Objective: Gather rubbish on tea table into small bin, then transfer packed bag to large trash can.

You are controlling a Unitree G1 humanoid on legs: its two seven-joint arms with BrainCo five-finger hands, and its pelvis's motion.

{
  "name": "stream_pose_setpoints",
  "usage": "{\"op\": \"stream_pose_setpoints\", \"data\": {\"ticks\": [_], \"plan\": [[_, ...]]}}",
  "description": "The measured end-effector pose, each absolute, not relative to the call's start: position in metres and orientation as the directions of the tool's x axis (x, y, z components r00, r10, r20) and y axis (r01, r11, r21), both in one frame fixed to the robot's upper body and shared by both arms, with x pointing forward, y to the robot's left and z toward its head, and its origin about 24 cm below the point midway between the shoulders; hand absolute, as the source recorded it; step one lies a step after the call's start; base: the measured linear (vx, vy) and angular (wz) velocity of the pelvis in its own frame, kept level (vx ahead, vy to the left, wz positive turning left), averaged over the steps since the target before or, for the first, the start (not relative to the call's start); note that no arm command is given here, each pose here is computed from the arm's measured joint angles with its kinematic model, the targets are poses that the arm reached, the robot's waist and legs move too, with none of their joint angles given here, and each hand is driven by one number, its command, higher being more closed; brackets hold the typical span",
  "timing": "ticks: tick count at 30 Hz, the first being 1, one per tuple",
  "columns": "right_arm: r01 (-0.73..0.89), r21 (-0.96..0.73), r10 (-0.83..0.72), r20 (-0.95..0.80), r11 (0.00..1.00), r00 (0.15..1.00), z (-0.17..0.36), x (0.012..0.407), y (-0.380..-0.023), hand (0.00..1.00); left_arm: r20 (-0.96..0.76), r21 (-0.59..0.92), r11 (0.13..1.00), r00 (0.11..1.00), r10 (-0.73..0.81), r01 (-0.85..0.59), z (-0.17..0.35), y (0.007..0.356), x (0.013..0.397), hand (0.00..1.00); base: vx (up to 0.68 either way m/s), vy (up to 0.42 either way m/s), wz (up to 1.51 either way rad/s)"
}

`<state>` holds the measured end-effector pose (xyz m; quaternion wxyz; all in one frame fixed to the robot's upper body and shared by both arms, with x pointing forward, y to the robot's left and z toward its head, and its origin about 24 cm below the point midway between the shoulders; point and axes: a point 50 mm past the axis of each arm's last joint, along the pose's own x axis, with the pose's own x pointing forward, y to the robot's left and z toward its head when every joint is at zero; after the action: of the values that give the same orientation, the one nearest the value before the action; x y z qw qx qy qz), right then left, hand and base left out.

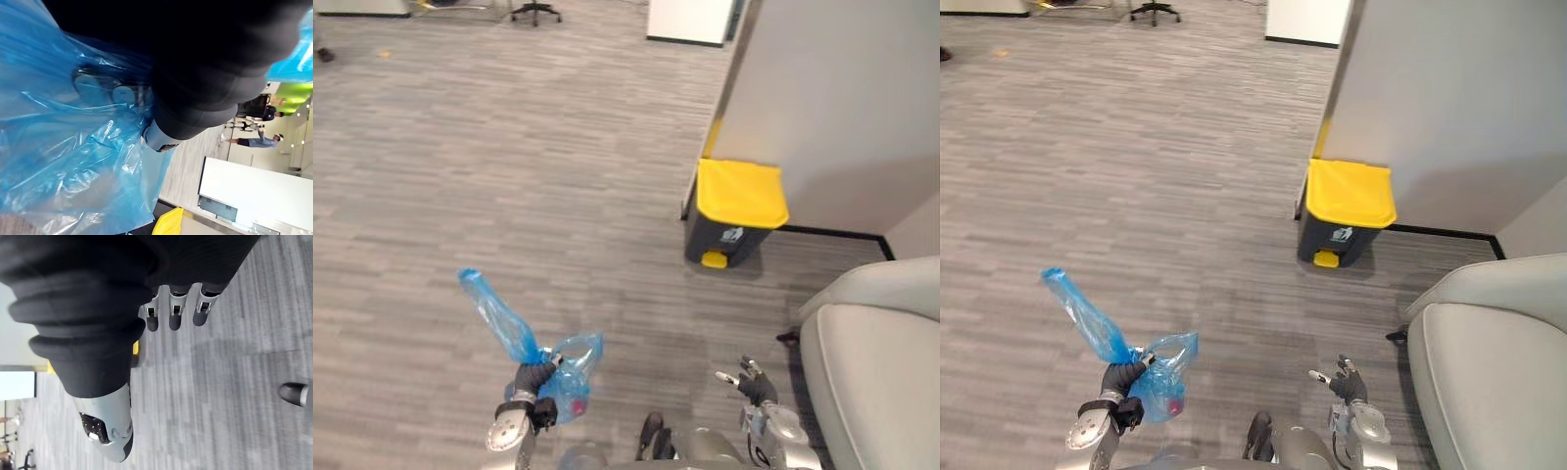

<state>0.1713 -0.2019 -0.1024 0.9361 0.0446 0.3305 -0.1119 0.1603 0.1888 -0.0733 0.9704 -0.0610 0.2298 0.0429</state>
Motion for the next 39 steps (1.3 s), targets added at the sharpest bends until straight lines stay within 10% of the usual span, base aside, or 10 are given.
{"op": "stream_pose_setpoints", "data": {"ticks": [39], "plan": [[0.302, 0.035, -0.219, -0.609, 0.953, 0.762, -0.099, 0.177, -0.197, 0.0, -0.408, -0.143, 0.988, 0.913, -0.012, -0.051, -0.068, 0.165, 0.171, 1.0, 0.38, 0.097, -0.19]]}}
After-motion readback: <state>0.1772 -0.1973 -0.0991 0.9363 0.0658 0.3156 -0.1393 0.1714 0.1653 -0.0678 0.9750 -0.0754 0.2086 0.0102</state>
